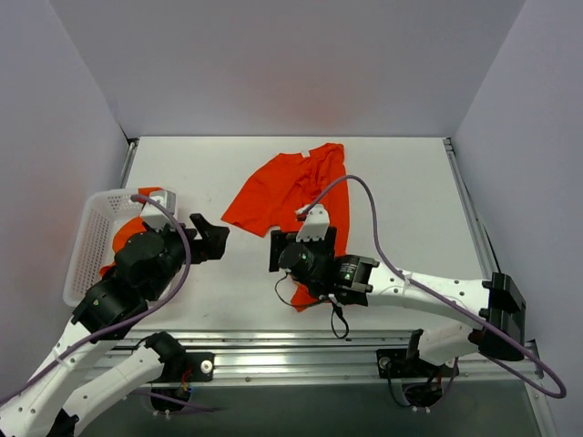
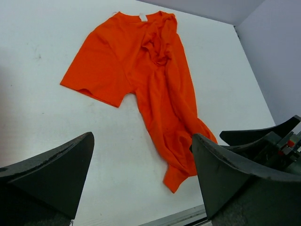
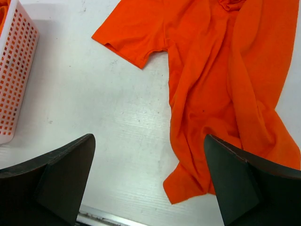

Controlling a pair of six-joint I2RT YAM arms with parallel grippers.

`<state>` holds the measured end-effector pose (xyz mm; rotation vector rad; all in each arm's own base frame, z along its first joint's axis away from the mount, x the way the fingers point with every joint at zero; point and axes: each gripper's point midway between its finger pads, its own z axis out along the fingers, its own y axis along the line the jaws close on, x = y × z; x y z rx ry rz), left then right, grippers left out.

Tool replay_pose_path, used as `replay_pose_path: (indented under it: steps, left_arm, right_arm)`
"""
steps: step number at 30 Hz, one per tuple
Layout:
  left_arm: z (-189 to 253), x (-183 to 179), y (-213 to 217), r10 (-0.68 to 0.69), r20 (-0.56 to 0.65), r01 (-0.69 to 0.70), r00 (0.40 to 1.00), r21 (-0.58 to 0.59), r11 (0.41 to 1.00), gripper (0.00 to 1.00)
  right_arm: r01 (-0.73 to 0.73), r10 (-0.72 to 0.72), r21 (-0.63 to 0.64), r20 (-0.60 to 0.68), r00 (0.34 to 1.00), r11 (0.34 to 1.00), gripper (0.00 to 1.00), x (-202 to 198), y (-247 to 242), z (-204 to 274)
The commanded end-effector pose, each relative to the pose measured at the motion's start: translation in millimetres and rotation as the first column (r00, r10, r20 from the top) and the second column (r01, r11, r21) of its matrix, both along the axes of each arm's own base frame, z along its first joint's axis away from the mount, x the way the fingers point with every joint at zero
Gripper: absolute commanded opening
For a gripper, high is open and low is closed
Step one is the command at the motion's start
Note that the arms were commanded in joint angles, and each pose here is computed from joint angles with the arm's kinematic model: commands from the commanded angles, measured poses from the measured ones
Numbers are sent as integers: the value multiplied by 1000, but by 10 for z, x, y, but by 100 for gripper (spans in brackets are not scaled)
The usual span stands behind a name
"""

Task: Fold and stack the t-shirts
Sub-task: Flatten the tshirt out

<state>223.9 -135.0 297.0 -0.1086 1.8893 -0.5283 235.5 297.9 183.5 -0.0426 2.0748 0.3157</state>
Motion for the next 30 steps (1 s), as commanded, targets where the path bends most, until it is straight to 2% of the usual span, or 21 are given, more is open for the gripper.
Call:
replay_pose_path:
  steps: [1,2,3,4,5,8,9,10,11,12,13,15,16,17,18,22,24,26,30]
  left_arm:
    - [-37,-53,-242,-137,-11,137,991,12,991,94]
    - [24,-52,-248,-116,-36,116,993,-6,993,94]
    - [9,-67,-187,-71,-62,70,996,-15,997,94]
    - [-81,-108,-56,0,-92,2,996,18,1000,94]
    - [-52,-163,1,14,-79,-15,997,-5,1000,94]
    - [20,-158,60,52,-11,-52,999,-71,996,94]
    - [-51,-74,-20,58,11,-57,998,-103,993,94]
    - [-143,2,-99,58,5,-58,998,-99,993,94]
    - [-214,74,-177,57,5,-57,998,-101,993,94]
    - [-235,187,-295,55,24,-52,998,-116,992,94]
    - [-438,322,-441,46,-13,-47,999,-55,997,94]
    - [-345,535,-576,49,29,-49,998,0,999,94]
    - [-352,628,-601,66,28,-67,997,39,997,94]
    - [-518,768,-638,94,-1,-93,996,127,987,94]
    - [-399,861,-672,113,12,-113,994,143,983,94]
    - [-688,1209,-664,202,2,-195,979,256,947,100]
    - [-889,1442,-476,236,-74,-217,969,210,953,90]
    - [-1202,1623,-344,256,-154,-234,954,143,962,86]
    - [-1513,1881,-149,280,-181,-264,943,108,959,85]
  right_arm:
    - [122,-121,-12,39,992,992,95,-116,-224,173]
    - [144,-142,-78,38,989,987,95,-187,-358,106]
    - [159,-150,-89,96,984,983,95,-296,-377,178]
    - [189,-184,-42,115,976,981,95,-370,-390,215]
    - [188,-177,-68,142,974,980,95,-459,-453,218]
    - [163,-156,-21,201,967,986,100,-565,-411,325]
    - [168,-161,-12,225,961,986,100,-538,-413,363]
    - [151,-129,-69,253,959,986,100,-523,-465,342]
    - [145,-138,-6,265,954,989,100,-484,-363,412]
    - [139,-130,-12,280,951,990,100,-455,-349,422]
    - [132,-103,-84,290,951,988,100,-377,-402,374]
    - [131,-108,-75,253,961,989,100,-215,-382,329]
    - [93,-75,-84,196,978,992,100,-165,-332,205]
    - [125,-107,-88,182,977,988,100,-5,-426,140]
    - [122,-106,-88,163,981,989,100,45,-436,73]
    - [106,-99,-77,89,991,991,100,224,-484,-164]
    - [100,-93,-100,78,993,990,100,269,-497,-236]
    - [106,-97,-118,77,992,987,100,287,-512,-265]
    - [95,-91,-127,42,995,987,99,223,-560,-410]
